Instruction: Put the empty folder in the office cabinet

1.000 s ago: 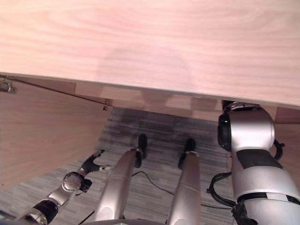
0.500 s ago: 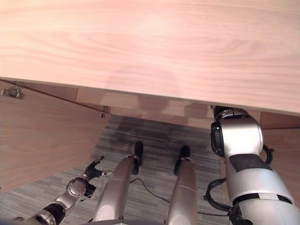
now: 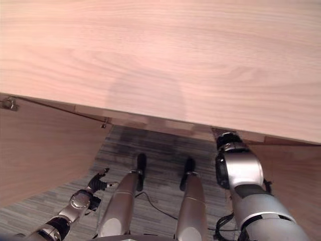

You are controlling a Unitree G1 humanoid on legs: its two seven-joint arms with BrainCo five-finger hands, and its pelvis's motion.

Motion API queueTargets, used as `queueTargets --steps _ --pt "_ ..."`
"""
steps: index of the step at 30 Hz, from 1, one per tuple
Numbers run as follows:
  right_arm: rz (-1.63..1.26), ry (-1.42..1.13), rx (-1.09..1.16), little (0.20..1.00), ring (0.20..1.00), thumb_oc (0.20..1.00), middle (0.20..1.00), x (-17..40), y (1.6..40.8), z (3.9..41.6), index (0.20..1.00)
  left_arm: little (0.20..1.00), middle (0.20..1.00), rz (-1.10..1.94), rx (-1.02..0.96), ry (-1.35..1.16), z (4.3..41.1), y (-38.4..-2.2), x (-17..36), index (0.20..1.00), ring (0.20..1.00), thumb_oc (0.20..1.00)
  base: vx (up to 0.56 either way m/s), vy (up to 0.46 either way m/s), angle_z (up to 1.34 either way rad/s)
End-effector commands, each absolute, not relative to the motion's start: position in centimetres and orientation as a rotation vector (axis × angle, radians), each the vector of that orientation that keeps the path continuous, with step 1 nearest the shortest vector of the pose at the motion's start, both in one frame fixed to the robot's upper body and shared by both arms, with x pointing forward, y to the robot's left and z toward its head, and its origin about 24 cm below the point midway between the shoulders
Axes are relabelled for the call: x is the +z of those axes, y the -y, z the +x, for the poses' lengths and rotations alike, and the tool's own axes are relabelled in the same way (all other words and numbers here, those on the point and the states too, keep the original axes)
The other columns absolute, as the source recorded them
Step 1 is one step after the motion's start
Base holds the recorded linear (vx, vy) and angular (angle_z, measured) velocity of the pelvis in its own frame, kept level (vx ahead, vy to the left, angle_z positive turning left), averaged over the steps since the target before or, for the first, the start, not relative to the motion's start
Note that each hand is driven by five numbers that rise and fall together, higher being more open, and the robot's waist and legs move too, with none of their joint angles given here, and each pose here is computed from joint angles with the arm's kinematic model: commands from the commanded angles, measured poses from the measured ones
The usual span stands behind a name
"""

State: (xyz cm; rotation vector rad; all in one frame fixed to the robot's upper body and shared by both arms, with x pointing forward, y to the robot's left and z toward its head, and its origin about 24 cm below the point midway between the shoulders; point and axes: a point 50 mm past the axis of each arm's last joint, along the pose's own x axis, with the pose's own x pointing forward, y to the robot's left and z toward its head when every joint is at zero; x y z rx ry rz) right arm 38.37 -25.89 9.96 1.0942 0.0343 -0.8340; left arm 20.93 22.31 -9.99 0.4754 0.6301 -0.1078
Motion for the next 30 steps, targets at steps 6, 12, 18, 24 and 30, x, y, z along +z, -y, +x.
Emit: queueTargets --steps 6,12,18,24,30 --pt "1.122 0.064 -0.771 1.0 1.0 1.0 1.0 10.3 25.7 38.3 1.0 1.0 1.0 0.447 -0.073 -0.672 20.2 -23.0 -10.5 1.0 1.0 1.0 0.0 0.0 0.0" --pt "1.072 0.038 -0.687 1.0 1.0 1.0 1.0 6.9 23.6 37.0 1.0 1.0 1.0 0.411 -0.096 -0.712 19.3 -22.0 -11.4 1.0 1.0 1.0 0.04 0.02 0.01" --pt "0.986 -0.05 -0.614 1.0 1.0 1.0 1.0 1.7 21.7 33.5 1.0 1.0 1.0 0.362 -0.056 -0.777 17.6 -22.6 -12.2 1.0 1.0 1.0 0.08 0.02 -0.01" --pt "0.891 -0.185 -0.532 1.0 1.0 1.0 1.0 -2.8 20.3 29.3 1.0 1.0 1.0 0.351 0.012 -0.851 15.5 -24.6 -12.8 1.0 1.0 1.0 0.11 0.035 0.02" --pt "0.845 -0.315 -0.493 1.0 1.0 1.0 1.0 -6.4 19.8 24.9 1.0 1.0 1.0 0.323 0.082 -0.92 13.2 -26.0 -13.4 1.0 1.0 1.0 0.09 0.029 -0.05"
